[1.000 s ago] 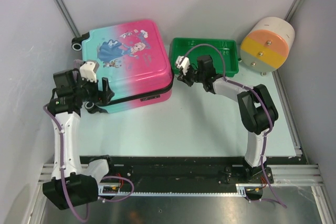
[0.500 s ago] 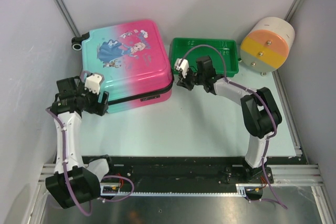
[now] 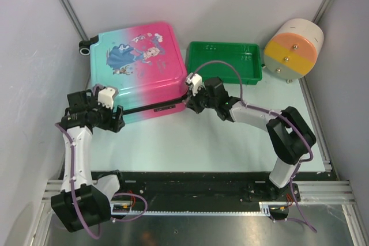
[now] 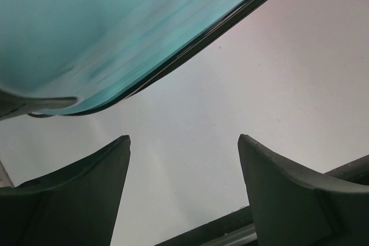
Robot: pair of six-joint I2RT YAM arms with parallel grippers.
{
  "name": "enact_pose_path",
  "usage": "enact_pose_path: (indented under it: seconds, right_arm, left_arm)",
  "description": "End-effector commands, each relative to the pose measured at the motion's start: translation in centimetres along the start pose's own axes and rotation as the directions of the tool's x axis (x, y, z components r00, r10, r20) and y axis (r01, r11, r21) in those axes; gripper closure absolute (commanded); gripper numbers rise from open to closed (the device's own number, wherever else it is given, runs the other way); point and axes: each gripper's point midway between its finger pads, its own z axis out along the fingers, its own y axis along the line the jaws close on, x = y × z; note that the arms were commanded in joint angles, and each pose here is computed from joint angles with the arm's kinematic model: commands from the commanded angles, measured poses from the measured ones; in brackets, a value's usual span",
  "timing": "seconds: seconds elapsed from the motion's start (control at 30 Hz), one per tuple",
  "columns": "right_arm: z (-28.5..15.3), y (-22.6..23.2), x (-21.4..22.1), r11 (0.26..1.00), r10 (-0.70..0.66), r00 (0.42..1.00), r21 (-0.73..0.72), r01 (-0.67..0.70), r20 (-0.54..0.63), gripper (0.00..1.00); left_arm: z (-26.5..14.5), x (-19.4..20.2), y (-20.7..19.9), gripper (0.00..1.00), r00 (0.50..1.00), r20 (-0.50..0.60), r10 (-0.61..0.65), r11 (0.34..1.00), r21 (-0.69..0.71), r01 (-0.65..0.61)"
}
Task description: Open, take out, and arrange the luggage
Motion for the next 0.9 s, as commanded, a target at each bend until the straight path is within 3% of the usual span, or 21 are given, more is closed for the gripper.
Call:
enact_pose_path:
  seconds: [0.0, 0.27, 0.4, 0.6, 0.87]
  right_arm:
    - [0.4, 6.7, -2.6, 0.968, 0.247, 0.966, -0.071, -0.242, 0.08, 1.0]
    - [1.7, 10.8, -5.9, 0.961, 0.274, 0.939, -0.091, -0.26, 0.207, 1.0]
    - [2.2, 9.9, -5.2, 0.965, 0.263, 0.942, -0.044, -0.26, 0.206, 1.0]
    - [2.7, 6.0, -4.0, 0.964, 0.246, 0.947, 0.054, -0.262, 0.206, 1.0]
    - [3.0, 5.5, -4.9, 0.971, 0.217, 0.944, 0.039, -0.234, 0.248, 1.0]
  left_arm:
    - [0.3, -1.4, -1.8, 0.2, 0.998, 0.06, -0.006, 0.997, 0.074, 0.001]
    - [-0.2, -3.6, -3.6, 0.2, 0.983, 0.182, 0.012, 0.995, 0.096, -0.03]
    - [-4.0, -8.2, -2.9, 0.15, 0.947, 0.319, 0.044, 0.998, 0.023, -0.054]
    - [-9.5, -13.8, 5.6, 0.07, 0.919, 0.394, 0.001, 0.977, -0.197, 0.083]
    - [-8.1, -13.7, 16.3, 0.14, 0.928, 0.331, -0.172, 0.888, -0.354, 0.292]
